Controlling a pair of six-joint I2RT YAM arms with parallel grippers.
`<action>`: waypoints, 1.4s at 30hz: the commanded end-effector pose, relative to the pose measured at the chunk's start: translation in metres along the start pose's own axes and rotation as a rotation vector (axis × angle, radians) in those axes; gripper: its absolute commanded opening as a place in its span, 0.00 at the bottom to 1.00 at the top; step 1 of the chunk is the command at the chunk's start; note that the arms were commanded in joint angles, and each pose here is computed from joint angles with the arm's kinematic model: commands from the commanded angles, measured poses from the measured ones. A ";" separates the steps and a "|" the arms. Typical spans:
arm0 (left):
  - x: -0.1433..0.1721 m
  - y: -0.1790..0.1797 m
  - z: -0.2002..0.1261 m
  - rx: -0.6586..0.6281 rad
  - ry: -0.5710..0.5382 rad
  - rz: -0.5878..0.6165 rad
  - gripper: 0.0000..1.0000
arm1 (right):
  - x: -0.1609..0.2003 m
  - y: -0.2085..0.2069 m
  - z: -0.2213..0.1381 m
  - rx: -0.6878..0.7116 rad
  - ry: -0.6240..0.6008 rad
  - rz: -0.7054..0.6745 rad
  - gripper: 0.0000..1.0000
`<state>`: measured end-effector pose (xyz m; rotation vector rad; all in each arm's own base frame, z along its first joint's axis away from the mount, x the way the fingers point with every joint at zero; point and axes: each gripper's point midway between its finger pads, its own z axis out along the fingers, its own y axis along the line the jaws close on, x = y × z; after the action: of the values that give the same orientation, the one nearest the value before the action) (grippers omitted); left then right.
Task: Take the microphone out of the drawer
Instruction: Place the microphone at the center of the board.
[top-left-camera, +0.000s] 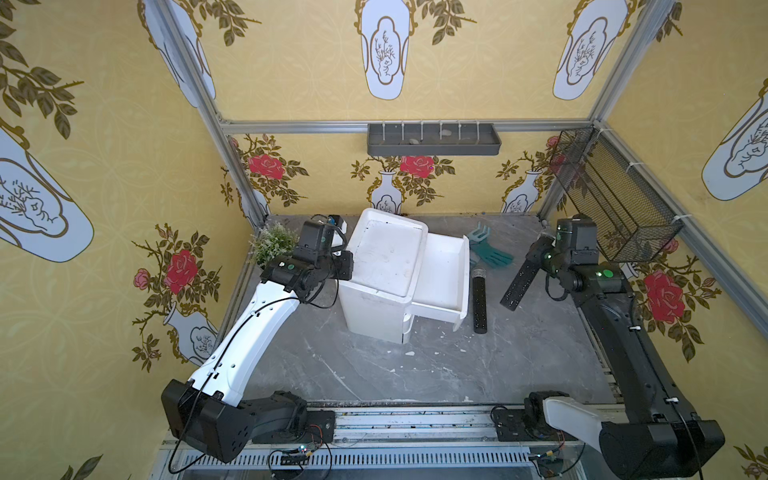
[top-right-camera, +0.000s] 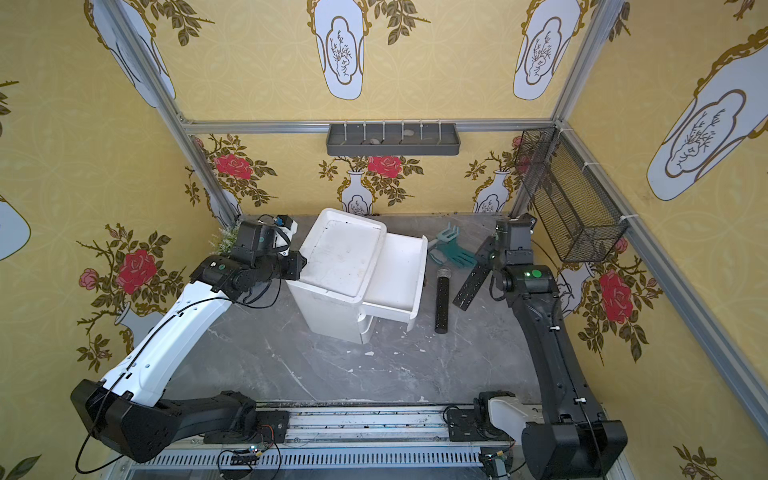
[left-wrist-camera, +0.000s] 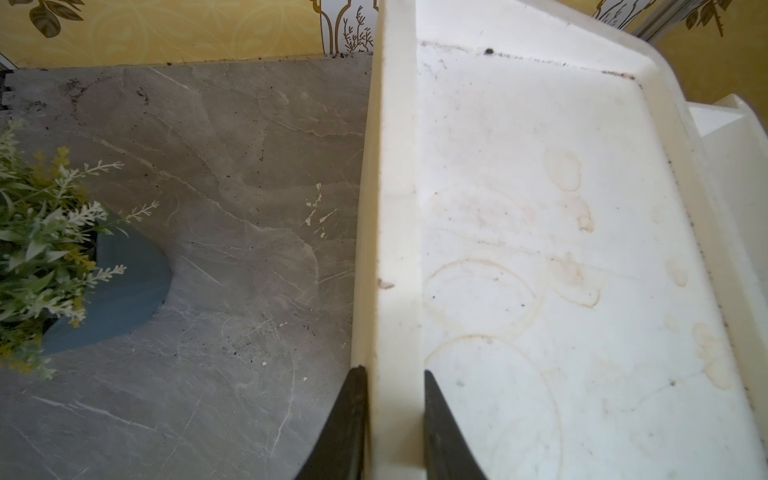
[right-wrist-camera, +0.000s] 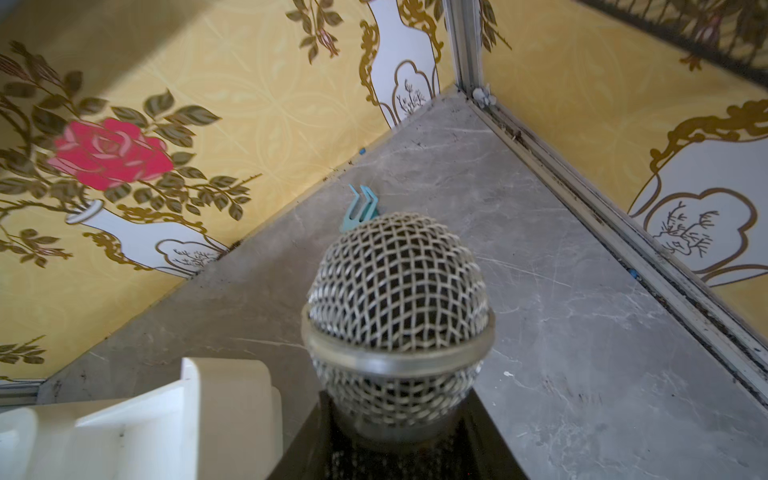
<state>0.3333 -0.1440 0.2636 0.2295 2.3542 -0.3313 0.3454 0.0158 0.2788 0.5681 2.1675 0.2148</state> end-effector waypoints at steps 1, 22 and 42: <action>0.001 -0.002 -0.001 0.011 0.005 -0.068 0.13 | 0.024 0.004 0.023 -0.096 0.087 -0.019 0.20; 0.000 -0.004 0.001 0.023 0.007 -0.067 0.12 | 0.135 -0.031 0.132 -0.069 0.425 -0.248 0.18; -0.002 -0.005 -0.001 0.027 0.002 -0.060 0.13 | 0.167 -0.038 0.187 -0.065 0.539 -0.300 0.22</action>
<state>0.3327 -0.1438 0.2640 0.2262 2.3580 -0.3331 0.3864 0.0498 0.0321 0.1709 2.7336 0.2880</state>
